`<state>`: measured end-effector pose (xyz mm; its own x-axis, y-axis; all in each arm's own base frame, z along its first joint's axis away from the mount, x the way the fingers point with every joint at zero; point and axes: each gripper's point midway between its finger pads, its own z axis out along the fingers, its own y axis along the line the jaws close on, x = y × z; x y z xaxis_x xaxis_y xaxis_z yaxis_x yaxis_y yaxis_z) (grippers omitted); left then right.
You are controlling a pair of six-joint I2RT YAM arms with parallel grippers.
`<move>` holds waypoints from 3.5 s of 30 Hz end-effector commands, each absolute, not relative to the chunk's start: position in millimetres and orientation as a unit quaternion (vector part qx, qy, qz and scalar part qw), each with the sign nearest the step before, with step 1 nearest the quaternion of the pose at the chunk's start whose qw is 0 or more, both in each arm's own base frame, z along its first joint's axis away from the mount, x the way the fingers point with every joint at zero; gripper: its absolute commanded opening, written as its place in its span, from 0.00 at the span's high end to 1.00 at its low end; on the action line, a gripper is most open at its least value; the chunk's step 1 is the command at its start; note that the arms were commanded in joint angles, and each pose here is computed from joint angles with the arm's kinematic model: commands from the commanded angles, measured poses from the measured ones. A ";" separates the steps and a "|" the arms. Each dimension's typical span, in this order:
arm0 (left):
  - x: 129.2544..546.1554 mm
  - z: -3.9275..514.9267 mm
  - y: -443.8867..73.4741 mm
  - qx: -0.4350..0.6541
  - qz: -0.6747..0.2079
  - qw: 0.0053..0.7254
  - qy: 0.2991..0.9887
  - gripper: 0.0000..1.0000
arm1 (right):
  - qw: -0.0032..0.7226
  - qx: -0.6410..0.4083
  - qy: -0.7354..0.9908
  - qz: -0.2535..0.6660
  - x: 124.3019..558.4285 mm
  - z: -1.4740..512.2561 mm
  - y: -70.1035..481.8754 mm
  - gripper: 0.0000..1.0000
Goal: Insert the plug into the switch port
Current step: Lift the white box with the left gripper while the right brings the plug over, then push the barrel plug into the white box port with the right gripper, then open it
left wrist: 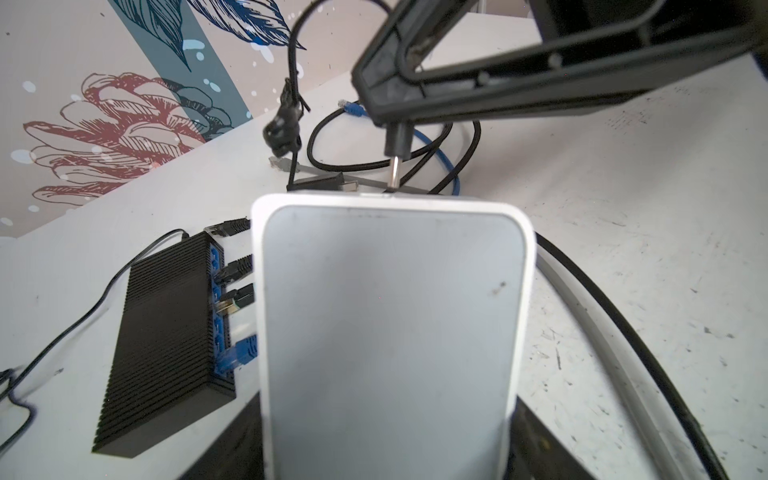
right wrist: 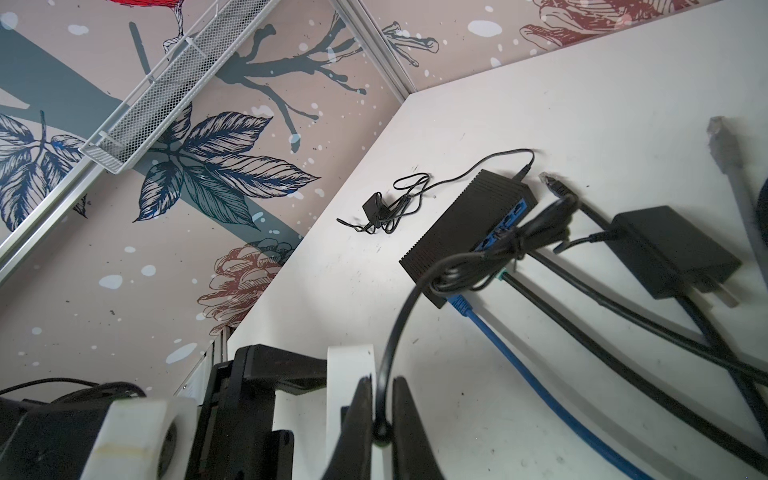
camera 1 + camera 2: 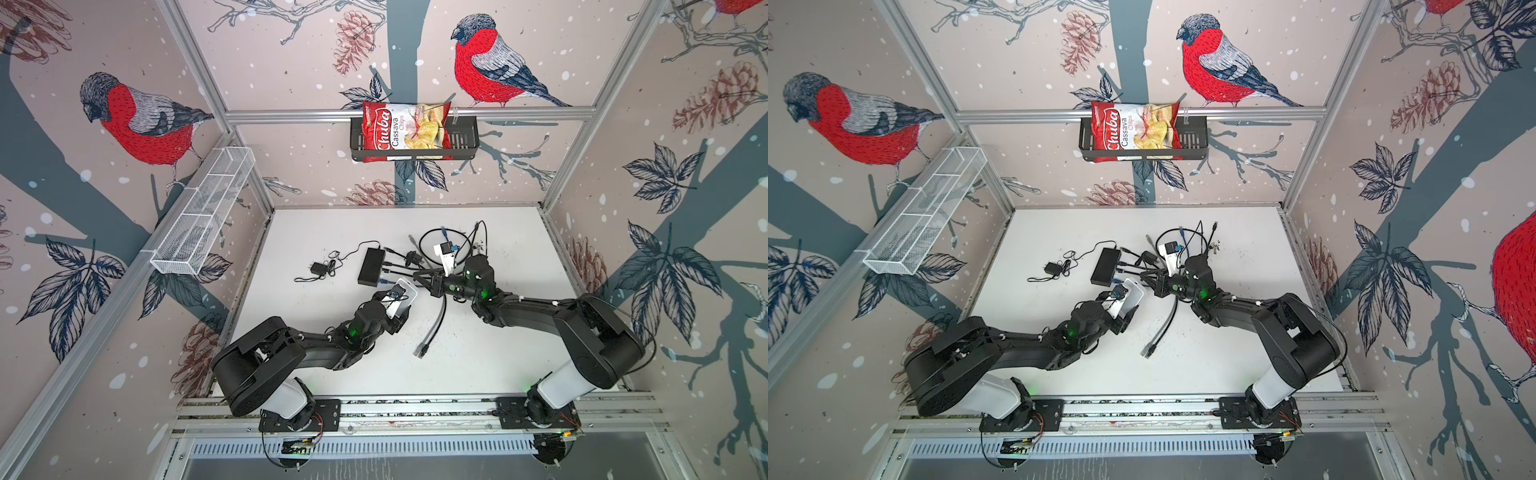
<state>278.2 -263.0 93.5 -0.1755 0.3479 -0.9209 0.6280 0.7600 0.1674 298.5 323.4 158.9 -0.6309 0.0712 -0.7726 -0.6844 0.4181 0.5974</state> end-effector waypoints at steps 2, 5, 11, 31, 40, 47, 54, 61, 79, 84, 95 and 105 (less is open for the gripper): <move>280.0 122.6 -265.4 0.316 -0.139 0.614 0.710 0.57 | 0.403 -0.229 0.723 0.513 292.3 174.7 327.2 0.90; 277.6 123.8 -262.0 0.322 -0.132 0.628 0.696 0.57 | 0.405 -0.230 0.720 0.515 291.8 176.6 327.8 0.90; 273.0 123.7 -256.9 0.326 -0.128 0.646 0.679 0.57 | 0.402 -0.247 0.705 0.528 282.8 184.3 333.3 0.90; 272.2 123.9 -255.6 0.324 -0.128 0.644 0.681 0.58 | 0.390 -0.267 0.716 0.514 271.6 170.2 353.0 0.90; 272.6 139.4 -256.9 0.303 -0.150 0.656 0.675 0.58 | 0.380 -0.298 0.727 0.488 258.5 156.0 365.6 0.91; 271.9 164.1 -256.2 0.286 -0.165 0.680 0.655 0.58 | 0.374 -0.285 0.733 0.491 255.5 148.0 362.8 0.91; 272.3 176.6 -252.8 0.273 -0.176 0.688 0.649 0.59 | 0.375 -0.299 0.729 0.489 248.4 147.8 362.2 0.91; 271.0 192.7 -250.2 0.264 -0.183 0.703 0.635 0.59 | 0.361 -0.299 0.734 0.492 245.9 143.3 364.6 0.92; 272.4 196.6 -245.2 0.271 -0.157 0.713 0.627 0.60 | 0.296 -0.319 0.754 0.491 242.1 121.4 384.5 0.91; 277.1 188.8 -242.1 0.261 -0.152 0.702 0.645 0.60 | 0.304 -0.309 0.762 0.481 251.2 121.6 383.4 0.90; 275.1 116.3 -231.9 0.228 -0.156 0.573 0.772 0.58 | 0.298 -0.273 0.777 0.482 271.0 121.8 378.8 0.79; 265.0 53.3 -212.6 0.193 -0.093 0.412 0.886 0.57 | 0.339 -0.235 0.789 0.455 310.0 146.0 334.6 0.46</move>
